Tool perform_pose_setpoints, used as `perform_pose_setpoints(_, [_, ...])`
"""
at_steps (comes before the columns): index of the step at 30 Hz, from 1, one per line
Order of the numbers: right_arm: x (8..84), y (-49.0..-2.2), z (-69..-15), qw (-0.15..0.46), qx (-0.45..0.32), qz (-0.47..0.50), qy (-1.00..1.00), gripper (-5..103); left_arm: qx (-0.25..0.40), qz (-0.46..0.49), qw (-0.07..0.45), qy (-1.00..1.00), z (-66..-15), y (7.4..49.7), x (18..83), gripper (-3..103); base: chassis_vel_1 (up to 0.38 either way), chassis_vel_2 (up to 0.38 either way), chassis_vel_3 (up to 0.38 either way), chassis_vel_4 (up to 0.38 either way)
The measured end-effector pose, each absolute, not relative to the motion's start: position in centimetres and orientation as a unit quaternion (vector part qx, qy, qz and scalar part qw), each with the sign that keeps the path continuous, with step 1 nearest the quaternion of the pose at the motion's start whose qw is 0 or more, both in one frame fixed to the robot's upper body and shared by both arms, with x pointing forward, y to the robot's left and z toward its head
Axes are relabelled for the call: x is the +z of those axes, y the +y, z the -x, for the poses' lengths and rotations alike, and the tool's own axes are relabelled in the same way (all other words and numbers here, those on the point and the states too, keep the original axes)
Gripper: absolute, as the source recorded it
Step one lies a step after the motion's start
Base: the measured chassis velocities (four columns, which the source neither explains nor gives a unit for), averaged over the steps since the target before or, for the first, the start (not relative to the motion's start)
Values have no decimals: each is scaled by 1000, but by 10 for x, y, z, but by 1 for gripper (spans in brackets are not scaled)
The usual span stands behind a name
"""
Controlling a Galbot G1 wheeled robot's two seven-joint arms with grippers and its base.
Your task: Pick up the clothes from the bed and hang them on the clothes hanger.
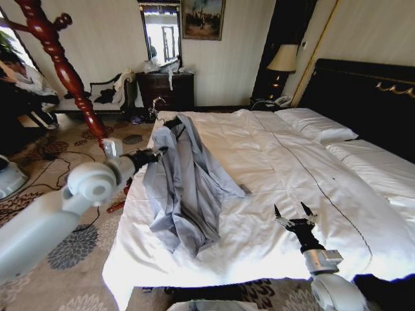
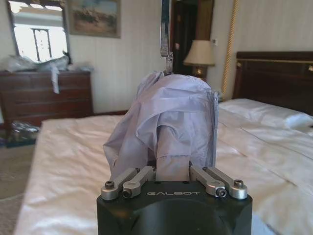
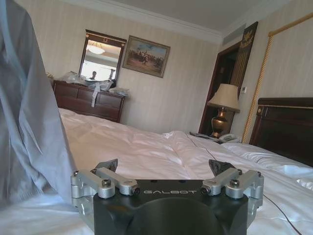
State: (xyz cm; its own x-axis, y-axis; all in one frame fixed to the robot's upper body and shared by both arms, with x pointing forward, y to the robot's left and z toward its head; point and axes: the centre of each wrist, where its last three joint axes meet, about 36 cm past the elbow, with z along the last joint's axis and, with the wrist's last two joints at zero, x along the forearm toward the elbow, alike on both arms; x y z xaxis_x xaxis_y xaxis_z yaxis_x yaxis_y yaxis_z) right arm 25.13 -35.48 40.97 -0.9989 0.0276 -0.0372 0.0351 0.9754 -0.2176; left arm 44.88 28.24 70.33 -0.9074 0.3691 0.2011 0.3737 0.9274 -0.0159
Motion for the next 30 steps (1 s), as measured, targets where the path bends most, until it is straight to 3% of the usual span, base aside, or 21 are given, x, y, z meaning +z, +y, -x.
perform_pose_setpoints(17, [410, -355, -251, 17, -110, -16, 994, 100, 6, 155, 93, -983, -451, 300, 798, 16, 0, 0, 0, 0])
perform_pose_setpoints(30, [410, -355, -251, 17, -110, -16, 994, 100, 90, 167, 92, -978, -441, 294, 902, 16, 0, 0, 0, 0])
